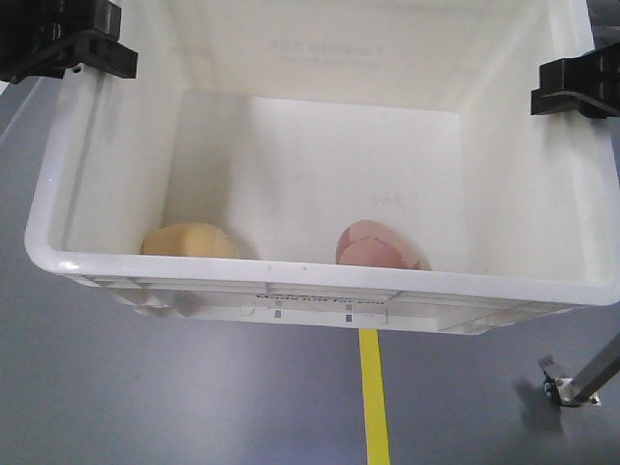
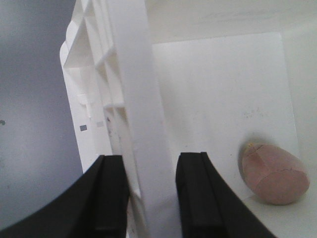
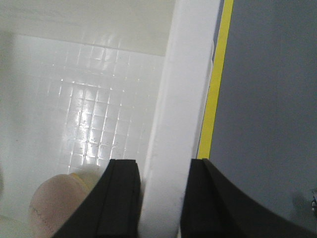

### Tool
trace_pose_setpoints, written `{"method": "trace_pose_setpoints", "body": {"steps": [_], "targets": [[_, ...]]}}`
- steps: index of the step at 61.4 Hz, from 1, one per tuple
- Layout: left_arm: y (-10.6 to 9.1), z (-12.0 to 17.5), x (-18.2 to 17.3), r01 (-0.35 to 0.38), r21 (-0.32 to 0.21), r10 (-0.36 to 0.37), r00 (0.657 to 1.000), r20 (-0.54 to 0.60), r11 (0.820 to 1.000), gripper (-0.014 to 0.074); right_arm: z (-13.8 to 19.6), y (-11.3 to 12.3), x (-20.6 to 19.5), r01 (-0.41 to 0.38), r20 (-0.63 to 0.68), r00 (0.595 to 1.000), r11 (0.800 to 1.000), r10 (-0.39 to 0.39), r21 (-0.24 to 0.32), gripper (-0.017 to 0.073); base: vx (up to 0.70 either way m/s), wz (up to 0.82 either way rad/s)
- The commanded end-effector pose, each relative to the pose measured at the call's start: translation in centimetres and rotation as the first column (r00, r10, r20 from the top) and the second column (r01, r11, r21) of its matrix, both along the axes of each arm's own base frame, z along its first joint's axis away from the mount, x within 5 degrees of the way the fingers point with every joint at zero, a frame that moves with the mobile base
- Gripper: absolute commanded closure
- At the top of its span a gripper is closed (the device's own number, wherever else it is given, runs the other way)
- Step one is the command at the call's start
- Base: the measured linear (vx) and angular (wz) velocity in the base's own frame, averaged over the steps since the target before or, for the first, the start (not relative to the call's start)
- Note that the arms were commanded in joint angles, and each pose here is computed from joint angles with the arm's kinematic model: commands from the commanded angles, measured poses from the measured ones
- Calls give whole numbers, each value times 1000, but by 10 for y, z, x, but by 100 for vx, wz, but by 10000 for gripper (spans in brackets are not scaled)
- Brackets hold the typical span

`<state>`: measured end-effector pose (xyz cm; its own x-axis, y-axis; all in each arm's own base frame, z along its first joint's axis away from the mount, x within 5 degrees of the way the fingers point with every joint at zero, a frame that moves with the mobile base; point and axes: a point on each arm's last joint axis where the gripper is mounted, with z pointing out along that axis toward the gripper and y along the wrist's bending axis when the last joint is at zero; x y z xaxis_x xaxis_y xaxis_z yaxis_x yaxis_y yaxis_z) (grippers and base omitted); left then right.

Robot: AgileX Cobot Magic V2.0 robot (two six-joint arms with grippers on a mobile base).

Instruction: Place moving items into box and shelve

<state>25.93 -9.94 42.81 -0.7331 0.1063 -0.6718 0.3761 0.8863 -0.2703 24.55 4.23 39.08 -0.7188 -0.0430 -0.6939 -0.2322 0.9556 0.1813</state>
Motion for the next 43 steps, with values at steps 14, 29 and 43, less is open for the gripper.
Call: {"method": "trace_pose_setpoints", "body": {"steps": [14,29,43], "targets": [[-9,37,-14,37,-188,-7,988,157,982,600,33,6,-5,-4,180,983,993,-18,120,565,42,-5],[-9,37,-14,37,-188,-7,988,157,982,600,33,6,-5,-4,180,983,993,-18,120,565,42,-4],[-9,37,-14,37,-188,-7,988,157,982,600,33,6,-5,-4,180,983,993,-18,120,565,41,-3]]}}
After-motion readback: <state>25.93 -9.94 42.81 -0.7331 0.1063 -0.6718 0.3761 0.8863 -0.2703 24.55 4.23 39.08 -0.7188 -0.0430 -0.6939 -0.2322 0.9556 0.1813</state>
